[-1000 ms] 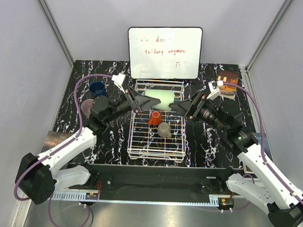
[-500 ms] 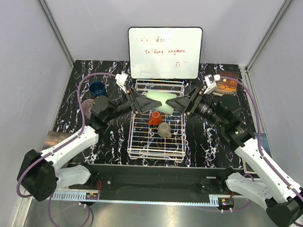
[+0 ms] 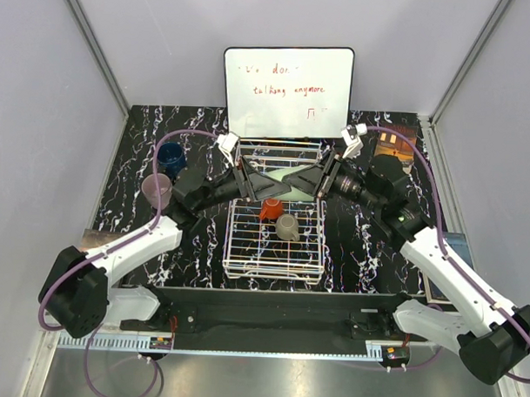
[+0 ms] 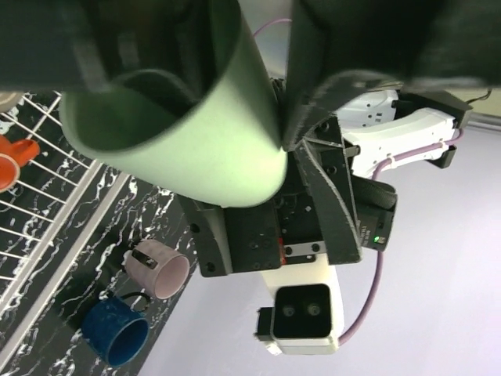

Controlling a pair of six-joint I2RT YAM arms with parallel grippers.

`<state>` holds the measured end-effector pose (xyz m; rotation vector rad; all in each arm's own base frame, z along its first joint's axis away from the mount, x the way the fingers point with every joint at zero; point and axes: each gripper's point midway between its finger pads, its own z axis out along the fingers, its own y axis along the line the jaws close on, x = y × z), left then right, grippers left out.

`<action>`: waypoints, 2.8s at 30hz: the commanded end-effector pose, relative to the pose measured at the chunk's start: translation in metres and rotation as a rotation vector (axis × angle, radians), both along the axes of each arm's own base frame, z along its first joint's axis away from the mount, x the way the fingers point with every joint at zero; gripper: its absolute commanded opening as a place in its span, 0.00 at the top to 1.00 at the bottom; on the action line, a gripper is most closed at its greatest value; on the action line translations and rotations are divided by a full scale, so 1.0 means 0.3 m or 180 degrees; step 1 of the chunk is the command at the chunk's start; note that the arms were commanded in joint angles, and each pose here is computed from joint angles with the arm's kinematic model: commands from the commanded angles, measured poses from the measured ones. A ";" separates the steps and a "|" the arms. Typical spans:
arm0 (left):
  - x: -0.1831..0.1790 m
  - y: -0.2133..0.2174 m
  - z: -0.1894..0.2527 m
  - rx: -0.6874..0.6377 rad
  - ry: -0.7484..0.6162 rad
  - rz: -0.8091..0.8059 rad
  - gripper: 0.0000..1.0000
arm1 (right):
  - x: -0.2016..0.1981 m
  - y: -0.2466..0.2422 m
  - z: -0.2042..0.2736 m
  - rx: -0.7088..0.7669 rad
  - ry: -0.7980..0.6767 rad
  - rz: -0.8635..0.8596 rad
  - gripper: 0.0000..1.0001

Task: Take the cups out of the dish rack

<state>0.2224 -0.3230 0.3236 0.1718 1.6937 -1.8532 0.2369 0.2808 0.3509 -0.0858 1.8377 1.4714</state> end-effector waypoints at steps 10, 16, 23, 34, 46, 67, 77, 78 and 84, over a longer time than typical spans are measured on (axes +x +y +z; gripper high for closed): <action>-0.023 -0.015 0.049 0.0473 -0.0406 -0.0117 0.39 | 0.007 -0.078 0.112 -0.0161 -0.0504 -0.0338 1.00; 0.029 0.026 -0.010 0.1012 -0.0356 0.0229 0.01 | 0.074 -0.131 0.107 -0.0586 -0.0543 -0.0713 1.00; 0.157 0.196 -0.114 0.1775 -0.0020 0.1381 0.01 | 0.291 -0.166 0.153 -0.1342 -0.0627 -0.1262 1.00; 0.140 0.440 -0.288 0.2909 0.0489 0.2092 0.01 | 0.840 -0.384 -0.180 -0.2234 0.0680 -0.2285 1.00; 0.091 0.499 -0.422 0.3402 0.0684 0.1994 0.01 | 0.983 -0.498 -0.472 -0.3401 0.1241 -0.2632 1.00; 0.139 0.436 -0.550 0.3836 0.0818 0.1612 0.01 | 1.124 -0.508 -0.826 -0.3277 0.1661 -0.2340 1.00; 0.177 0.415 -0.565 0.3933 0.0805 0.1559 0.01 | 1.154 -0.476 -0.930 -0.3136 0.1756 -0.2237 1.00; 0.178 0.414 -0.567 0.3934 0.0809 0.1553 0.01 | 1.156 -0.472 -0.931 -0.3135 0.1742 -0.2226 1.00; 0.166 0.417 -0.583 0.3962 0.0830 0.1509 0.01 | 1.135 -0.480 -0.949 -0.3194 0.1815 -0.2211 0.70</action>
